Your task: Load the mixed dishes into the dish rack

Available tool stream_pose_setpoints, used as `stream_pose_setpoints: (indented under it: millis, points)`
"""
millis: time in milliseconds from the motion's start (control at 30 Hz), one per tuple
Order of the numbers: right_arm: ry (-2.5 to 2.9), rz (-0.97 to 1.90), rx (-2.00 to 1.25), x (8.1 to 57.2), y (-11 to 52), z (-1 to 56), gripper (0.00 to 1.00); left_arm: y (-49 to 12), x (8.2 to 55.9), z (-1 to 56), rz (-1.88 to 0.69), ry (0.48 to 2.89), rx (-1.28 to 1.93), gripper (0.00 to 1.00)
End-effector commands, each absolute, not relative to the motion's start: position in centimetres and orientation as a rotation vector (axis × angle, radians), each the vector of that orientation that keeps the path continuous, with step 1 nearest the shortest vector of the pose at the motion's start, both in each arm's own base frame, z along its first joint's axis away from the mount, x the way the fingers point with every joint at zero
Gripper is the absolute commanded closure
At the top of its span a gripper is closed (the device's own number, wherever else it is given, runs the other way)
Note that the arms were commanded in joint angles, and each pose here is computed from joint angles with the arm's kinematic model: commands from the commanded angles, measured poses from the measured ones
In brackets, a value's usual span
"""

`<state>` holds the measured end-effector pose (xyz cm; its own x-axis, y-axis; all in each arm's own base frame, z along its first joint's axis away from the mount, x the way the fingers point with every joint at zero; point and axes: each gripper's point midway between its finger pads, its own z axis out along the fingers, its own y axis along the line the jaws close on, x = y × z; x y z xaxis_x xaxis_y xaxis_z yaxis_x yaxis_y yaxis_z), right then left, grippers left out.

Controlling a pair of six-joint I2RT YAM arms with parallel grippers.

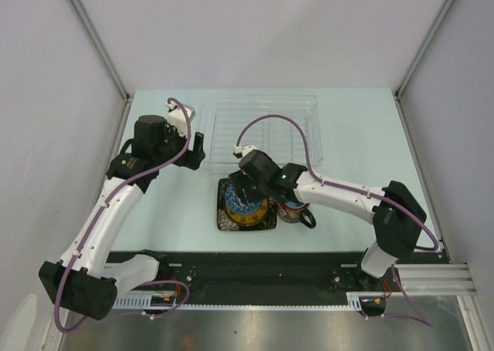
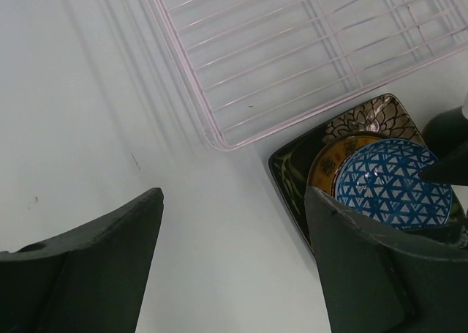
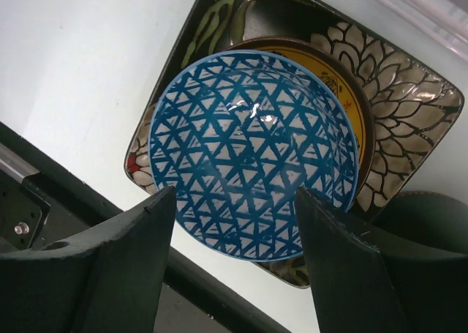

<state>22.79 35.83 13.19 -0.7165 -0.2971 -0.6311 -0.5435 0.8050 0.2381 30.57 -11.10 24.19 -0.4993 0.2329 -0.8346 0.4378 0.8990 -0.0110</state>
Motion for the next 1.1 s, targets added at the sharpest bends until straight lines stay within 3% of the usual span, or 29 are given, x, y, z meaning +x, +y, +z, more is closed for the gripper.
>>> stream_pose_setpoints:
  millis: [0, 267, 600, 900, 1067]
  points:
    - [2.386, 0.579, -0.589, 22.7, 36.7, 14.0, 0.28, -10.6, 30.2, 25.0, -0.246, 2.080, 0.504, 0.16]
    - [2.301, 0.561, -0.617, 22.5, 36.4, 16.3, 0.26, -10.9, 30.4, 24.4, -0.260, 2.080, 0.503, 0.16]
    - [2.250, 0.316, -0.569, 25.1, 33.4, 16.2, 0.25, -10.7, 30.7, 23.5, -0.247, 2.096, 0.497, 0.16]
    - [2.311, 0.277, -0.560, 26.4, 33.5, 13.0, 0.28, -10.5, 30.8, 23.4, -0.229, 2.091, 0.498, 0.17]
    - [2.343, 0.286, -0.564, 26.3, 33.8, 11.4, 0.37, -10.4, 30.7, 23.5, -0.224, 2.086, 0.498, 0.16]
